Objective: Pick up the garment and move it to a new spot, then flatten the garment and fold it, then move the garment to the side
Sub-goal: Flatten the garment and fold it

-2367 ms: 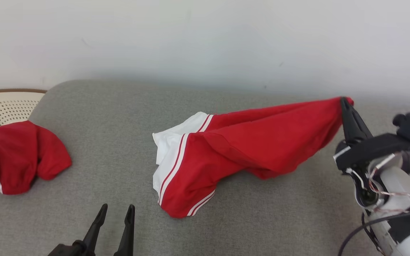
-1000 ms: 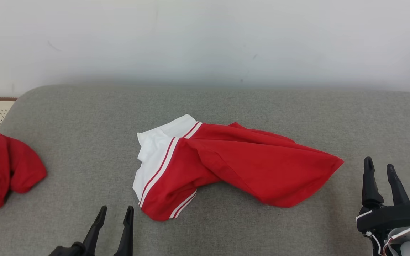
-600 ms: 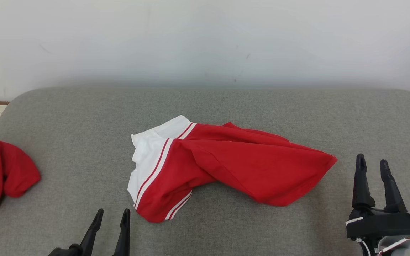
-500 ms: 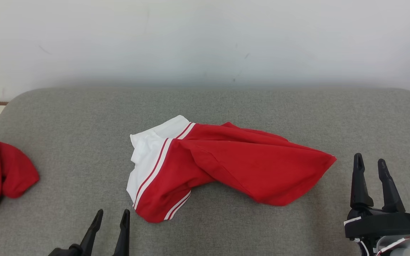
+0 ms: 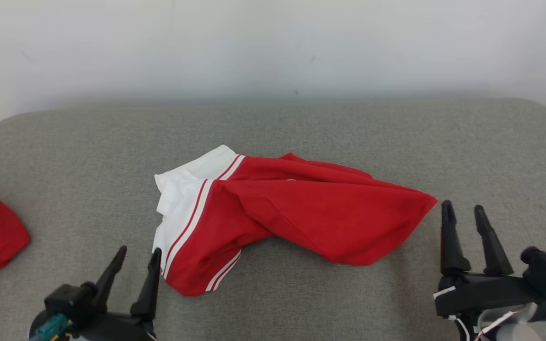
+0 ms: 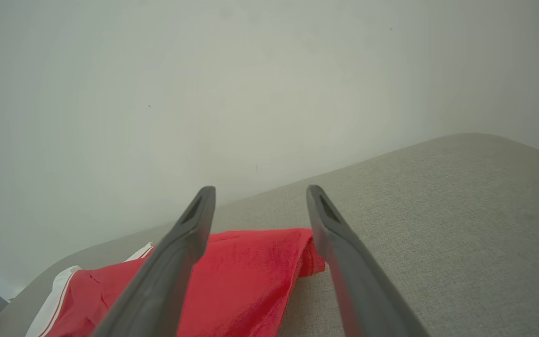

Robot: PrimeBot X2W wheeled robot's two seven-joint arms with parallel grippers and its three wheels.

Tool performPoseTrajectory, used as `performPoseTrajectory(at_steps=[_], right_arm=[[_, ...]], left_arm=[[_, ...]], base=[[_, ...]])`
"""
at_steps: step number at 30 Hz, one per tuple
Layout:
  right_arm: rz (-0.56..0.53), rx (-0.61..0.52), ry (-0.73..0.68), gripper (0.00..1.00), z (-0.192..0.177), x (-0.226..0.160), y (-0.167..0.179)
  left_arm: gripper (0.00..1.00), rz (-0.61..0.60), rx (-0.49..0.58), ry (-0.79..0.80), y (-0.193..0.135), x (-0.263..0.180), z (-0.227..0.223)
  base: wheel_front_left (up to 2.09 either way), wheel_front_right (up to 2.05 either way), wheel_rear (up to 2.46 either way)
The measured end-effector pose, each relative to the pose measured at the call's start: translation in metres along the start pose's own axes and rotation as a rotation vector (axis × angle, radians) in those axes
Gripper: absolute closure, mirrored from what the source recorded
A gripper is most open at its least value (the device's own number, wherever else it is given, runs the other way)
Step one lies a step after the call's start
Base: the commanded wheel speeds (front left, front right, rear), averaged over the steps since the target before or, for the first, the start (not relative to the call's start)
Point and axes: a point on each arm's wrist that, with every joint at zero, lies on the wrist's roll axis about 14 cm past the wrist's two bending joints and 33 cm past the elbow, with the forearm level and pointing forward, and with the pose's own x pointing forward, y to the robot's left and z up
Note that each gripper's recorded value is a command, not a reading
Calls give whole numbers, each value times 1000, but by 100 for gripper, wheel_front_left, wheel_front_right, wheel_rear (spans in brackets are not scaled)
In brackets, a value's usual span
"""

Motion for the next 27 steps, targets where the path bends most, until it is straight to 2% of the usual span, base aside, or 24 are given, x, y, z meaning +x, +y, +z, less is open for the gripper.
performPoseTrajectory(at_steps=[6,13,24,27], right_arm=[[34,2,38,0,-14,1,11],[29,-6,66,0,-26,1,9],[43,-16,90,0,-35,3,11],[39,-9,97,0,-37,1,11]], left_arm=[[0,-50,20,27,-2,30,-6],[0,-113,31,80,-7,59,-18],[0,-249,164,210,-3,99,-24],[0,-309,119,246,-19,99,-23]], base=[[0,0,0],[0,0,0],[0,0,0],[0,0,0]])
